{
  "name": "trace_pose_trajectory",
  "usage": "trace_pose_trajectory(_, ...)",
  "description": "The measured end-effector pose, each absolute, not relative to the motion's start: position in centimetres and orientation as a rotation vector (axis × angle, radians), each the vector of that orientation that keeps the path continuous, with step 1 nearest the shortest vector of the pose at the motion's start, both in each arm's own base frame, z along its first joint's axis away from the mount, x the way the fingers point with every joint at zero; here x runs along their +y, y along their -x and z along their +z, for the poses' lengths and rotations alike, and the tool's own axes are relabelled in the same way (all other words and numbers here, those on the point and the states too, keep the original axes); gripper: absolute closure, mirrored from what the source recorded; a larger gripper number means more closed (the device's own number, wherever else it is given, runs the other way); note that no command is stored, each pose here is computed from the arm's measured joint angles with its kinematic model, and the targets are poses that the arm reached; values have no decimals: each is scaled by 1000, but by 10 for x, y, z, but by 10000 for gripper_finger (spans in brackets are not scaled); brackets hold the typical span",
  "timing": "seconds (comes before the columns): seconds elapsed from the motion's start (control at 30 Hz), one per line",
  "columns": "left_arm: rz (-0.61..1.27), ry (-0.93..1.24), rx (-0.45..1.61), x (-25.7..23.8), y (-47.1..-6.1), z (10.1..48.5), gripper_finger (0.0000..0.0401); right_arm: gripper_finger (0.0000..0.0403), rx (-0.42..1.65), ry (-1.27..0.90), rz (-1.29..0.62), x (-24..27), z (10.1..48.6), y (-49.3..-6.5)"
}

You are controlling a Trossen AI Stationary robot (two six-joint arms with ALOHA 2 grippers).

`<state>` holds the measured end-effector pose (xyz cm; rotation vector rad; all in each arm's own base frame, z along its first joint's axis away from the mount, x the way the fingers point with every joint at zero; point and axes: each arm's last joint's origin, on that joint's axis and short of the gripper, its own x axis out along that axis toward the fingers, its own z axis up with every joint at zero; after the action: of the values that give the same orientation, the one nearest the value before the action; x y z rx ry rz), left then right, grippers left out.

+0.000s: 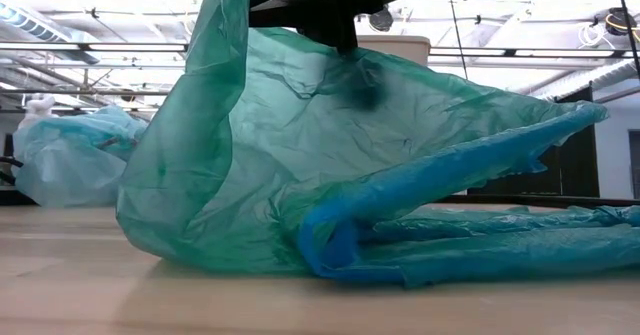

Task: Place trash/remove bag and relplace
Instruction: Insert the new blue trash bag into the white trash bin

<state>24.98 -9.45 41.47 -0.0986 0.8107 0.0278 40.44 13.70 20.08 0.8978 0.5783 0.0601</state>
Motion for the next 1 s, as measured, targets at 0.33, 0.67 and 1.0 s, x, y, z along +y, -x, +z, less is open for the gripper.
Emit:
trace_pose_trajectory(0.33, 28, 98, 811, -94, -250, 415, 401, 403, 579, -901, 59, 137, 201, -404)
trace_pose_trajectory(0.67, 28, 98, 811, -94, -250, 415, 401, 401, 569, -918, 124, 139, 205, -406)
trace_pose_trajectory(1.0, 28, 98, 812, -94, -250, 415, 401, 277, 568, -923, 143, 125, 206, -410)
